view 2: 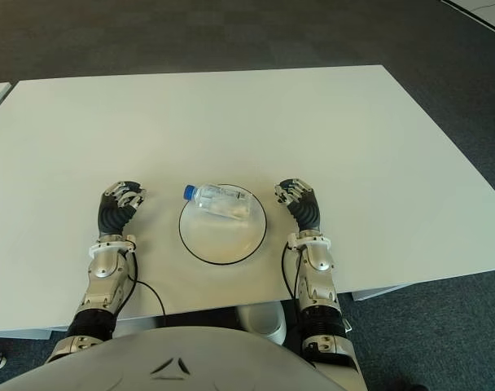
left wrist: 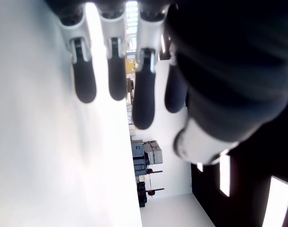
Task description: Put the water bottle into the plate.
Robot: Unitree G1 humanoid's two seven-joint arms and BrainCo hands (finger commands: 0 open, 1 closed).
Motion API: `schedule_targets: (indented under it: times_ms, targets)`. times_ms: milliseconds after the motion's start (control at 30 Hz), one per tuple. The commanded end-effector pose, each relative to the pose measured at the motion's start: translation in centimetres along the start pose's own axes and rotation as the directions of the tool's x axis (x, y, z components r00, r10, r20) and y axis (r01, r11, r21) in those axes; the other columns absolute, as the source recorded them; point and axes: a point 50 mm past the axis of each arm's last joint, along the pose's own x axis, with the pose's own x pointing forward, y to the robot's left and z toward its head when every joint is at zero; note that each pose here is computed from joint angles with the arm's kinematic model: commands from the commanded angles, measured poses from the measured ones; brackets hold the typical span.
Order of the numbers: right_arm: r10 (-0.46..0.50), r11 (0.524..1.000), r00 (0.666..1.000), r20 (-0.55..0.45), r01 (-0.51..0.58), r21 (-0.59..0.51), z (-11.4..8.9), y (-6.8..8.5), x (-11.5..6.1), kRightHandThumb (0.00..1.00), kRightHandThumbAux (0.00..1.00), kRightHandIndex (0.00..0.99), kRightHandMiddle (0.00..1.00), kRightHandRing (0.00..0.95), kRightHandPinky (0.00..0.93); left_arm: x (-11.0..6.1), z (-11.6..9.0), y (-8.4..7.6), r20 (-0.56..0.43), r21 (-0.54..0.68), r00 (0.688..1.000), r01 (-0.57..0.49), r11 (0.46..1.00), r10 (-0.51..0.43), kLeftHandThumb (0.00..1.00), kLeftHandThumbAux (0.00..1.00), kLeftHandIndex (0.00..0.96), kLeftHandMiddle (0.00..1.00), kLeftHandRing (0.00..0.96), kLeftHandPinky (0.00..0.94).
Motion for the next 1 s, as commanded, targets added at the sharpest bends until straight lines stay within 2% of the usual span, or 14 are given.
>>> schedule_targets:
  times_ms: [33, 500, 1000]
  targets:
    - [-0.007, 1.000, 0.995, -0.095, 0.009, 0.022, -1.78, 0.04, -0.86, 0.711, 0.725, 0.429, 0.491, 0.485, 0.517, -1.46, -2.09, -0.36, -0.115, 0.032, 0.993, 0.025, 0.999, -0.021, 0.701, 0.720, 0.433, 0.520, 0.507, 0.500]
    - [-0.009, 1.000, 0.995, -0.102, 0.011, 0.014, -1.81, 0.11, -0.98, 0.711, 0.724, 0.429, 0.490, 0.485, 0.511, -1.53, -1.81, -0.80, -0.095, 0.070, 0.994, 0.066, 0.995, -0.059, 0.705, 0.718, 0.432, 0.526, 0.516, 0.507]
    - [-0.015, 1.000, 0.995, -0.098, 0.016, 0.009, -1.75, 0.16, -1.13, 0.711, 0.724, 0.429, 0.493, 0.486, 0.519, -1.65, -1.73, -0.56, -0.084, 0.064, 0.995, 0.062, 0.996, -0.056, 0.704, 0.718, 0.432, 0.525, 0.516, 0.505]
